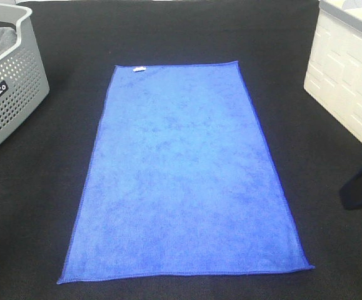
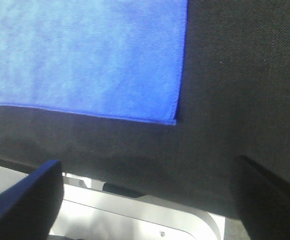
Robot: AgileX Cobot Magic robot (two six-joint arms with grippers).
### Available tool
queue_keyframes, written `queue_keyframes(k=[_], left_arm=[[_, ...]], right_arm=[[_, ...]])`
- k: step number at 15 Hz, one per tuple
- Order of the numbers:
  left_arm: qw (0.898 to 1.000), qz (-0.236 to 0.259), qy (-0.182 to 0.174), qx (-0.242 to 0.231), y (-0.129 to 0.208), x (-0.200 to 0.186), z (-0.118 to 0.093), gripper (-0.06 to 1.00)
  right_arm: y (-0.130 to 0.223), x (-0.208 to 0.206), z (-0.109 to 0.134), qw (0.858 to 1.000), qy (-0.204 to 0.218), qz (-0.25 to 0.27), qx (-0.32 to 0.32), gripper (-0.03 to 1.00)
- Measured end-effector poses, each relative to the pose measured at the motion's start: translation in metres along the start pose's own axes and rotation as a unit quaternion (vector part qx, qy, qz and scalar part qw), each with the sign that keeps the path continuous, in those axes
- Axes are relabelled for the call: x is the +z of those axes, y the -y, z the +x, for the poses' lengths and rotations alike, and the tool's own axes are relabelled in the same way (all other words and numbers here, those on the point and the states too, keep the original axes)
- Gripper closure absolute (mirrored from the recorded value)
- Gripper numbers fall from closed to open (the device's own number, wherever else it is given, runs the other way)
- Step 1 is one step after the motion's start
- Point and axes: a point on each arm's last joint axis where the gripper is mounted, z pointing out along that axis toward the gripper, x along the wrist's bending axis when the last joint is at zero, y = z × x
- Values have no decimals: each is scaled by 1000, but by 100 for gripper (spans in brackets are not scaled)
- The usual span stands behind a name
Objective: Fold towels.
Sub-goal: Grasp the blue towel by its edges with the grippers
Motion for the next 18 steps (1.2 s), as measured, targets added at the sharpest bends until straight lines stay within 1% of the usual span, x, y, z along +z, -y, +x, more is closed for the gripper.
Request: queue_keyframes(k=[1,3,5,7,9,10,11,13,15,18], left_arm=[[1000,25,0,-16,-4,17,5,30],[998,52,4,-31,-7,38,12,30],[997,68,11,-44,-9,55,16,30],[994,85,21,-58,-9,73,21,30],[991,109,25,-68,-6,88,26,30],[990,119,27,-74,-4,95,29,30],[990,119,27,-74,-4,95,29,30],[985,147,31,-85,2,114,32,30],[983,162,34,-80,9,128,27,30],[982,171,16,-83,18,145,25,30]], right_arm=[[-9,16,-6,1000,6,19,9,12],[-17,33,-12,999,8,33,26,12],[-24,47,-14,999,-8,36,40,12],[-32,62,-13,997,-42,36,46,12],[-35,76,-16,996,-50,45,52,12],[-36,83,-19,996,-47,51,60,12],[-36,83,-19,996,-47,51,60,12],[-37,101,-26,994,-39,76,72,12],[-36,117,-31,991,-40,99,84,13],[-31,138,-35,987,-57,117,97,16]])
